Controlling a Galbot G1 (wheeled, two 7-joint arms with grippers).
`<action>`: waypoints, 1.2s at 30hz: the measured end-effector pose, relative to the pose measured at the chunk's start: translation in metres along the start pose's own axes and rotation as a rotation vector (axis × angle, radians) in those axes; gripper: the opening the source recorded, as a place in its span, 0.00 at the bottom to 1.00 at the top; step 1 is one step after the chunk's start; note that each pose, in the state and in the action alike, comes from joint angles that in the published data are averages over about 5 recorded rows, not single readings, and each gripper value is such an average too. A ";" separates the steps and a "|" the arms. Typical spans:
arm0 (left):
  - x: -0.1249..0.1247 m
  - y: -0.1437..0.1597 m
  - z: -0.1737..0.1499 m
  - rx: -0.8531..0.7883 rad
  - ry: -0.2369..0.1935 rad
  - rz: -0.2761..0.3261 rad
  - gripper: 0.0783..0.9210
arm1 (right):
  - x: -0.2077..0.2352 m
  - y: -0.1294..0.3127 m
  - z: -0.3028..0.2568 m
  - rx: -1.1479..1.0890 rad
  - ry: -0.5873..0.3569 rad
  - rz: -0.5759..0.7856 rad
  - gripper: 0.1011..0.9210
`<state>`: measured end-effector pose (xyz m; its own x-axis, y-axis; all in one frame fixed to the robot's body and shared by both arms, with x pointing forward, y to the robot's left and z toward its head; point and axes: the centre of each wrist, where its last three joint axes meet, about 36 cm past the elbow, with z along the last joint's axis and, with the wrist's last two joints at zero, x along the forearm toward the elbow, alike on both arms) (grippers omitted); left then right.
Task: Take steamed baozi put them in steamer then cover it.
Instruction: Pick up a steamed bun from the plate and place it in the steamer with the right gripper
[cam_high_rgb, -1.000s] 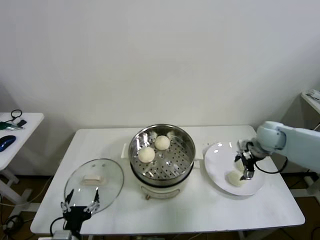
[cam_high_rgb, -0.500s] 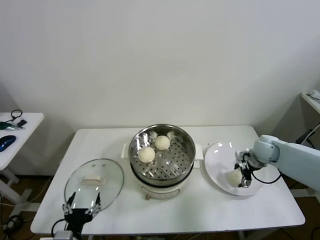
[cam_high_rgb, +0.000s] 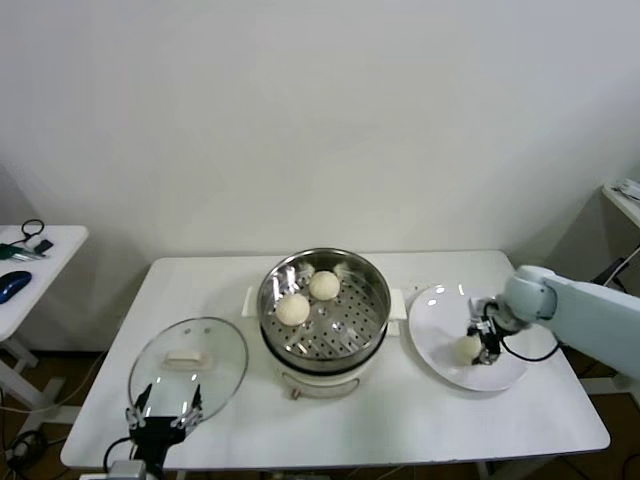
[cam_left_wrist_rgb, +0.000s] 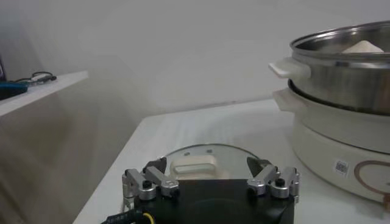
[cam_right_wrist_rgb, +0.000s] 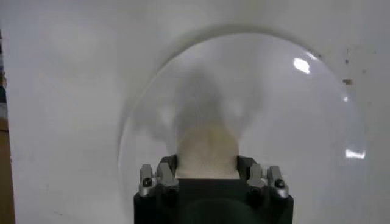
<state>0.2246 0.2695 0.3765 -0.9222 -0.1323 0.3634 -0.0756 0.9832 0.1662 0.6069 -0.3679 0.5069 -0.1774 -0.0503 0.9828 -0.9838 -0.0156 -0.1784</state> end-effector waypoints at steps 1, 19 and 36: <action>0.000 0.000 0.000 0.000 0.001 0.001 0.88 | 0.012 -0.008 -0.004 0.027 -0.002 0.013 0.67; 0.002 0.003 -0.002 0.002 0.003 -0.012 0.88 | 0.201 -0.044 -0.239 0.934 -0.107 0.213 0.67; 0.006 0.004 0.001 0.005 0.023 -0.039 0.88 | 0.110 0.023 -0.325 1.389 -0.106 0.134 0.67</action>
<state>0.2183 0.2727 0.3786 -0.9097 -0.1735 0.3772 -0.1135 0.9778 0.1760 0.5567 -0.0495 0.6264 -0.2029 -0.2035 0.9578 -0.1206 -0.9655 -0.2307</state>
